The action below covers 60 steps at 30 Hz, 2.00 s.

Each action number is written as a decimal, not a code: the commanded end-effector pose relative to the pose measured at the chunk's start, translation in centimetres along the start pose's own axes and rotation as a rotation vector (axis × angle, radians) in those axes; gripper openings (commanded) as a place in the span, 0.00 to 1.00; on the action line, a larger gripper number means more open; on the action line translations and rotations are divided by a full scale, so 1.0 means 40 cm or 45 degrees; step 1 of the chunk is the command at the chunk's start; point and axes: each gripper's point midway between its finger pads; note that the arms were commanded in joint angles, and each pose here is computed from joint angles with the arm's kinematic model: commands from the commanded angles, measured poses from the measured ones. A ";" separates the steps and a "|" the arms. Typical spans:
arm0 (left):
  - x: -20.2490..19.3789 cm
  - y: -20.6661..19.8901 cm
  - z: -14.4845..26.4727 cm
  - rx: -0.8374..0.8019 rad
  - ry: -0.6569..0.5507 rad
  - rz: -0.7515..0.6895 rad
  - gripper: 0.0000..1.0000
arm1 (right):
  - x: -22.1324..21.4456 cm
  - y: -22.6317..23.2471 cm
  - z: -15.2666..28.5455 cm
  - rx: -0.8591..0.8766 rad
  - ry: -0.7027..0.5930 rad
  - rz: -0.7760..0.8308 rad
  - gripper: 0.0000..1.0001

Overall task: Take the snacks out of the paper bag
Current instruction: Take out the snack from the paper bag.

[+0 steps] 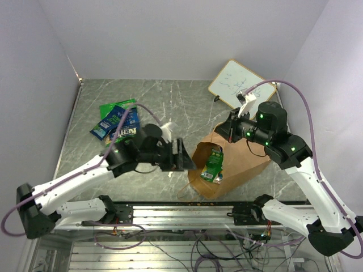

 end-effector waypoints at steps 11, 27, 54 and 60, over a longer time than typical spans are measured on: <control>0.023 -0.021 -0.131 0.133 -0.246 -0.288 0.60 | 0.080 0.021 0.039 -0.005 -0.124 0.084 0.00; 0.007 0.061 -0.310 0.275 -0.394 -0.620 0.36 | 0.163 0.046 0.006 0.072 -0.225 0.309 0.00; 0.016 0.130 -0.430 0.262 -0.357 -0.753 0.53 | 0.163 0.058 0.068 0.087 -0.274 0.469 0.00; 0.036 0.172 -0.493 0.391 -0.338 -0.785 0.57 | 0.167 0.065 0.078 0.094 -0.276 0.474 0.00</control>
Point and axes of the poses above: each gripper's point midway between its finger pads, its own z axis back along the fingers, its own y axis along the line the jaws close on, x = y × z, and after that the axes turned 4 degrees about -z, right-handed
